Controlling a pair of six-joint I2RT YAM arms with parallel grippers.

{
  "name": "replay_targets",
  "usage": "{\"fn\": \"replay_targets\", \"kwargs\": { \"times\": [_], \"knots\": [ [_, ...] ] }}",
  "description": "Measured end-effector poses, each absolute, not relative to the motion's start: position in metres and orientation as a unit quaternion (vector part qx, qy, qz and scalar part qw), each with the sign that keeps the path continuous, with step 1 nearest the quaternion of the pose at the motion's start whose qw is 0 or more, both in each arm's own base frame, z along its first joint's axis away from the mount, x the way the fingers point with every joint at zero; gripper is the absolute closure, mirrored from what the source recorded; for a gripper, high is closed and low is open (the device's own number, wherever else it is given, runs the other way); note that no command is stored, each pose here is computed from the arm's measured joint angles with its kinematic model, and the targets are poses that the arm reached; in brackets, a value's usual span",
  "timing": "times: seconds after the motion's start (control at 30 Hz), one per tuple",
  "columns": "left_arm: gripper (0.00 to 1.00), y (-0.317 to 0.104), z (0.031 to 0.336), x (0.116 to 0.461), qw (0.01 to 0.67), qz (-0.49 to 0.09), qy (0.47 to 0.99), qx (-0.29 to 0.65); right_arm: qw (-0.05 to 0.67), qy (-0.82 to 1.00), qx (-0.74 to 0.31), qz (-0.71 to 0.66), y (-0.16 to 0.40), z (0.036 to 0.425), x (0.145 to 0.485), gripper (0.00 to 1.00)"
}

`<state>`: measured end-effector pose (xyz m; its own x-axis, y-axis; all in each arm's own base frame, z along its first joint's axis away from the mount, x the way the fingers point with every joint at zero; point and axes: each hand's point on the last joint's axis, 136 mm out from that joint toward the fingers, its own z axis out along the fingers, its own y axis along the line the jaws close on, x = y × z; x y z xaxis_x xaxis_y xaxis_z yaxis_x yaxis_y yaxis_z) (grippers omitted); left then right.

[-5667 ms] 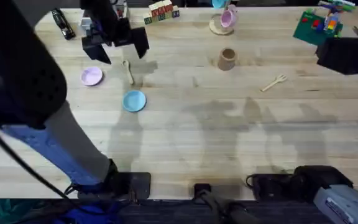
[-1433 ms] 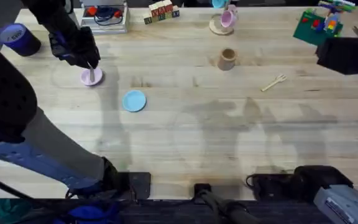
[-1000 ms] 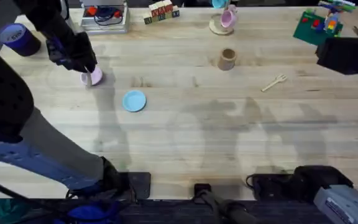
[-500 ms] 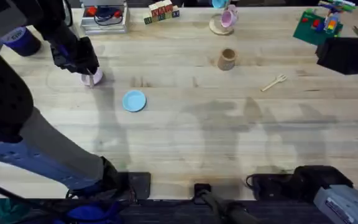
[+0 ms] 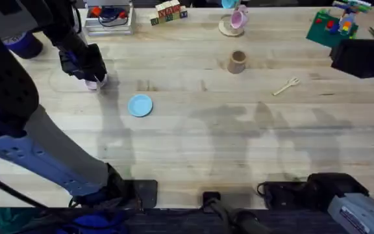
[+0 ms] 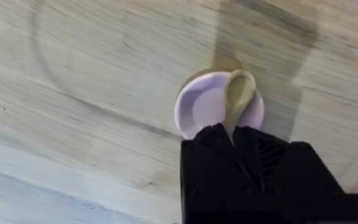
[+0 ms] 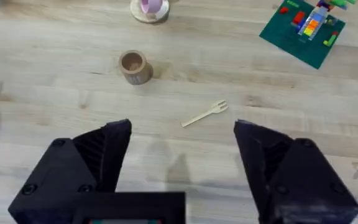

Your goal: Pick up a utensil and set it on the pink plate, then put the other utensil in the container.

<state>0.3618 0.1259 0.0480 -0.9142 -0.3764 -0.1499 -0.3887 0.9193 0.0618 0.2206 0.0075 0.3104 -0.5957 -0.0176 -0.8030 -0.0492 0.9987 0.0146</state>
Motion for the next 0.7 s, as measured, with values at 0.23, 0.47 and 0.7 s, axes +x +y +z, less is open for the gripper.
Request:
{"fn": "replay_targets", "kwargs": {
  "times": [0.23,0.47,0.7],
  "knots": [
    [0.950,0.1261,0.0482,0.3625,0.069,0.045,0.977,-0.196,0.449,0.893,-0.019,0.018,0.0075,0.3105,0.2205,0.006],
    [0.867,0.1263,0.0482,0.3635,0.071,0.045,0.977,-0.196,0.449,0.893,-0.019,0.018,0.0075,0.3105,0.2205,0.006],
    [0.795,0.1263,0.0481,0.3634,0.071,0.045,0.977,-0.196,0.449,0.893,-0.019,0.017,0.0074,0.3105,0.2205,0.005]
  ]
}}
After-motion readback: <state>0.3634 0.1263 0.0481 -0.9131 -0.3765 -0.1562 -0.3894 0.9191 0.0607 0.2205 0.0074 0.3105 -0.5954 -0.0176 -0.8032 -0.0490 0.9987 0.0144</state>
